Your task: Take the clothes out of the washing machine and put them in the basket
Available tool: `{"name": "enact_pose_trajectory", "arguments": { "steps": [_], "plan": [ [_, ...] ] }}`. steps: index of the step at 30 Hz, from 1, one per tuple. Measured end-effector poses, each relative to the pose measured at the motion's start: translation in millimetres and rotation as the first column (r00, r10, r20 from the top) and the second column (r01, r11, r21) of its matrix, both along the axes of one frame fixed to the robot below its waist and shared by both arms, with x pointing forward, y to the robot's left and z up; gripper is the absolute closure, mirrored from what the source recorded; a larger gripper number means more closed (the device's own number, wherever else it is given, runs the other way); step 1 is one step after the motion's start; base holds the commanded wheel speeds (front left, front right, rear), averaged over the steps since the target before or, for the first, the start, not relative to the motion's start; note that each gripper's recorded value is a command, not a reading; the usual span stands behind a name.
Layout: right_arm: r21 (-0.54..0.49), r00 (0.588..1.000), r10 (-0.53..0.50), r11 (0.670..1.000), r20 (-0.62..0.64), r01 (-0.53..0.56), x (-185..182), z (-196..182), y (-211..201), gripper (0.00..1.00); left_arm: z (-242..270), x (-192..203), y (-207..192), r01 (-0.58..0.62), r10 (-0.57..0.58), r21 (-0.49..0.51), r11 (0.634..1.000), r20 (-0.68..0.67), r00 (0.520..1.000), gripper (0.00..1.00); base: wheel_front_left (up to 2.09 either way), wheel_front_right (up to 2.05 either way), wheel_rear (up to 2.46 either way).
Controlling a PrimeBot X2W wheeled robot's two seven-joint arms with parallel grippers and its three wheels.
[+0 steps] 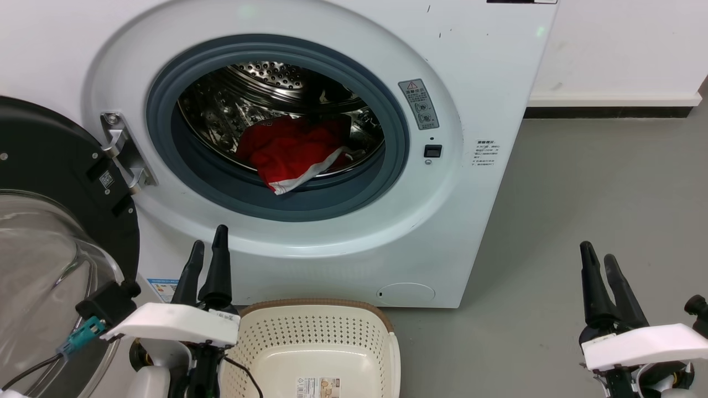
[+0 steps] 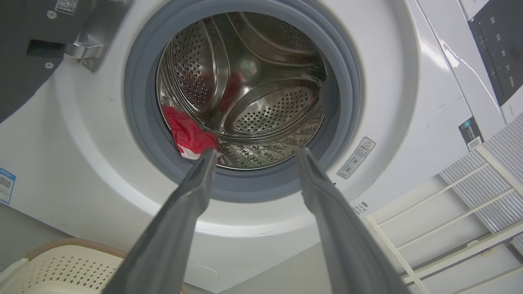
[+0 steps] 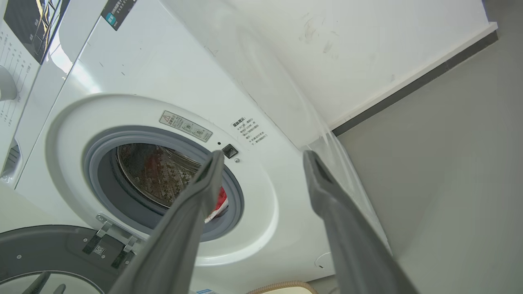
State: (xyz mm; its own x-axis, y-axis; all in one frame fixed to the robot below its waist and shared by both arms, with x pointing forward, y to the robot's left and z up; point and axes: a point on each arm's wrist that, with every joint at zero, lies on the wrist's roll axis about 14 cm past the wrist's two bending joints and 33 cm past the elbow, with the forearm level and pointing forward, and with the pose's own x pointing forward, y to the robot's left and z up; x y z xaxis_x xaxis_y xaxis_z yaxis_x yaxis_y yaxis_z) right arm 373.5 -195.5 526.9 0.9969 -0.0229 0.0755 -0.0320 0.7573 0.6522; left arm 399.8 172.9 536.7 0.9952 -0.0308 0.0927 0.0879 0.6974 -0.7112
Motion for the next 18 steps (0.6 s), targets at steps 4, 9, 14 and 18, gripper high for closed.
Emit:
{"name": "enact_pose_trajectory", "arguments": {
  "steps": [4, 9, 14, 18],
  "plan": [
    [-0.060, 1.000, -0.003, 0.998, 0.004, 0.003, -0.2, 0.3, 0.6, 0.00, 3.3, 1.5, -2.4, 0.000, 0.000, 0.062, 0.998, 0.015, 1.000, 0.00, 0.00, 0.00, 0.00],
    [-0.131, 1.000, -0.004, 0.991, 0.010, 0.006, -0.2, 0.7, 1.6, 0.00, 4.0, 1.8, -5.1, -0.002, -0.002, 0.138, 0.990, 0.024, 1.000, 0.00, 0.00, 0.00, 0.00],
    [-0.196, 1.000, -0.002, 0.981, 0.007, 0.003, -1.0, -1.5, 3.4, 0.00, 4.3, 1.9, -7.8, -0.004, -0.002, 0.209, 0.978, 0.032, 0.999, 0.00, 0.00, 0.00, 0.00],
    [-0.247, 1.000, -0.005, 0.969, 0.009, 0.007, -1.4, -1.9, 3.0, 0.00, 4.9, 2.4, -9.4, -0.008, -0.002, 0.263, 0.965, 0.038, 0.999, 0.00, 0.00, 0.00, 0.00]
  ]
}}
